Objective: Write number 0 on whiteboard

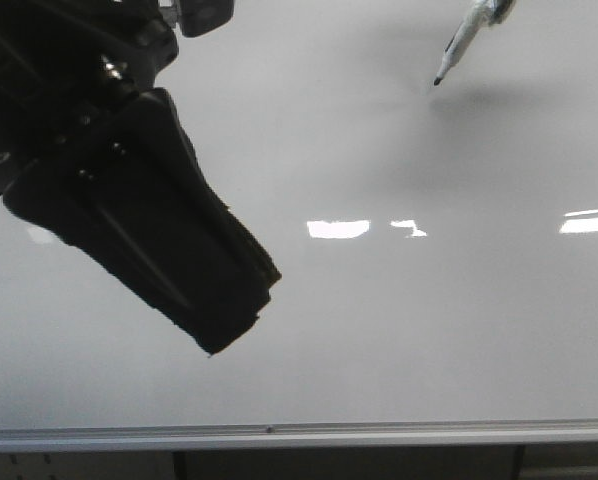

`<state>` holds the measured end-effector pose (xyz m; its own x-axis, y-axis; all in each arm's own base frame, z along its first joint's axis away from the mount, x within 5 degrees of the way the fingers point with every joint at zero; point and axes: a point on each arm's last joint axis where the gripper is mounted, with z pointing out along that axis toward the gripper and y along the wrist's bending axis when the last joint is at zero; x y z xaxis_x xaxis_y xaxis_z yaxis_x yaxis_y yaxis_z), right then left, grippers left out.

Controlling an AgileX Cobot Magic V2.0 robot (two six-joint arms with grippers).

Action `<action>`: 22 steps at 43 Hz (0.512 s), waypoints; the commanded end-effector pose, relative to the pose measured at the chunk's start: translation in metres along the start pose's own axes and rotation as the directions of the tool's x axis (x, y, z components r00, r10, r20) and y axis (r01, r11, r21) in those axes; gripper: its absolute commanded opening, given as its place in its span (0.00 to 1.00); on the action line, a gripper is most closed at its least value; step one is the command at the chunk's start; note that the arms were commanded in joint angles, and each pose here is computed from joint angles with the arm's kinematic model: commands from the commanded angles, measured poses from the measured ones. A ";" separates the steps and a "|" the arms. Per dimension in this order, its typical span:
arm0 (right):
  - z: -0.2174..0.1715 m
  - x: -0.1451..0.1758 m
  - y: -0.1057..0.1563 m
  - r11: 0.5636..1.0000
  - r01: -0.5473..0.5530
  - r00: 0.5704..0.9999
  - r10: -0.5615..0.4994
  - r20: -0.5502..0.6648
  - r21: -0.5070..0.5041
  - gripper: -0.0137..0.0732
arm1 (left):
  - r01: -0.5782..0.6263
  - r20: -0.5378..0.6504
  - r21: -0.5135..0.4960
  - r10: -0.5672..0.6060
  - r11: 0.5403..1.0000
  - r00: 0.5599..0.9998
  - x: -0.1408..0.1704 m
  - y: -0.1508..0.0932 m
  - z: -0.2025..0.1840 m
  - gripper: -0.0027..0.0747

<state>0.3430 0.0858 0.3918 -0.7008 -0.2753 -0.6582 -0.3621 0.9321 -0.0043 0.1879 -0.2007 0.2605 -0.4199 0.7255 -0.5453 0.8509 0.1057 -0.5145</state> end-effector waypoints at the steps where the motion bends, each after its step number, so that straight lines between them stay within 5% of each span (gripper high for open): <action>1: -0.024 -0.014 -0.002 1.000 0.006 0.990 -0.010 0.139 0.027 0.08 | -0.027 0.075 0.022 0.026 0.999 0.997 -0.012 -0.015 -0.010 0.01; 22: -0.012 -0.017 -0.004 1.000 0.003 0.989 -0.007 0.144 0.030 0.08 | -0.027 0.078 0.017 0.026 0.999 0.997 -0.013 -0.014 -0.010 0.01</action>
<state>0.3523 0.0876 0.3875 -0.6840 -0.2670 -0.6788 -0.3569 0.9341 -0.0077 0.1882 -0.2008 0.2604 -0.4204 0.7243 -0.5465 0.8520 0.1080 -0.5123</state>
